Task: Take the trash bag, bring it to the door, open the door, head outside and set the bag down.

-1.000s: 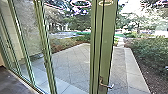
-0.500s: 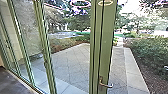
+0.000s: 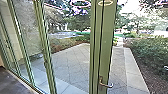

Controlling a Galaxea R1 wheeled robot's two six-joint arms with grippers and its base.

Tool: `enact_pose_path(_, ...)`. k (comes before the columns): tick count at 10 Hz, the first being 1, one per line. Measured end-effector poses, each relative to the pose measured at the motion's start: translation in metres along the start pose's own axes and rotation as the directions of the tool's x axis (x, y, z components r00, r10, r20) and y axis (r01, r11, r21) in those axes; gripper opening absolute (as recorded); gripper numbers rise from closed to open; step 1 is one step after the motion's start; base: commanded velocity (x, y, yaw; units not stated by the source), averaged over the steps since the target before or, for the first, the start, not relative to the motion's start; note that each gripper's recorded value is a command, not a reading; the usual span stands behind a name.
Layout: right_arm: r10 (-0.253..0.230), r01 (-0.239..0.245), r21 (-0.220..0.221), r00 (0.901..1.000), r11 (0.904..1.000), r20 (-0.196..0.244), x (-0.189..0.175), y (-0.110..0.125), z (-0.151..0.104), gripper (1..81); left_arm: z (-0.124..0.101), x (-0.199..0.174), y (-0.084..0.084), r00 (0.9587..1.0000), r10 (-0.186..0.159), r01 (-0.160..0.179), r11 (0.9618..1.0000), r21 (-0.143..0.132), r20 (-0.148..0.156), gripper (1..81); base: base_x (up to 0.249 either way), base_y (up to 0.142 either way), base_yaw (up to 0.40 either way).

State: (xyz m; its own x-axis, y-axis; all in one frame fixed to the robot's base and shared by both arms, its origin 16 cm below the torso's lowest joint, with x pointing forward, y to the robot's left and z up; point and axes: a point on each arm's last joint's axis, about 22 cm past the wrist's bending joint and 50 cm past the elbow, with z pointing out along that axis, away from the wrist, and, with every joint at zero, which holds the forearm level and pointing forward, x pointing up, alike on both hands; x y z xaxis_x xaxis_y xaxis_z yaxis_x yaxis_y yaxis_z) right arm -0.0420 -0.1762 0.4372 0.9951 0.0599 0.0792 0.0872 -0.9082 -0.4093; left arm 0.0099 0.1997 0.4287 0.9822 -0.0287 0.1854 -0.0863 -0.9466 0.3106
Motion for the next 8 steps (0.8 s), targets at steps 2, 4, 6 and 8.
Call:
enact_pose_path(2,0.007,-0.006,0.065,0.9999,0.9979,-0.014,0.004,-0.014,-0.009,81.1,0.0,0.0,0.0,1.0,0.0,0.0,1.0,0.0,0.0,1.0,0.0,0.0,0.0)
enact_pose_path(4,0.015,-0.011,0.136,0.9995,0.9907,-0.028,0.008,-0.028,-0.026,81.1,0.0,0.0,0.0,1.0,0.0,0.0,1.0,0.0,0.0,1.0,0.0,0.0,0.0)
enact_pose_path(6,0.026,-0.017,0.197,0.9988,0.9802,-0.041,0.013,-0.035,-0.051,81.1,0.0,0.0,0.0,1.0,-0.001,0.001,1.0,0.0,0.0,1.0,0.0,0.0,0.0)
enact_pose_path(8,0.038,-0.022,0.255,0.9974,0.9666,-0.061,0.019,-0.042,-0.082,81.1,0.0,0.0,0.0,1.0,-0.001,0.001,1.0,0.0,0.0,1.0,0.0,0.0,0.0)
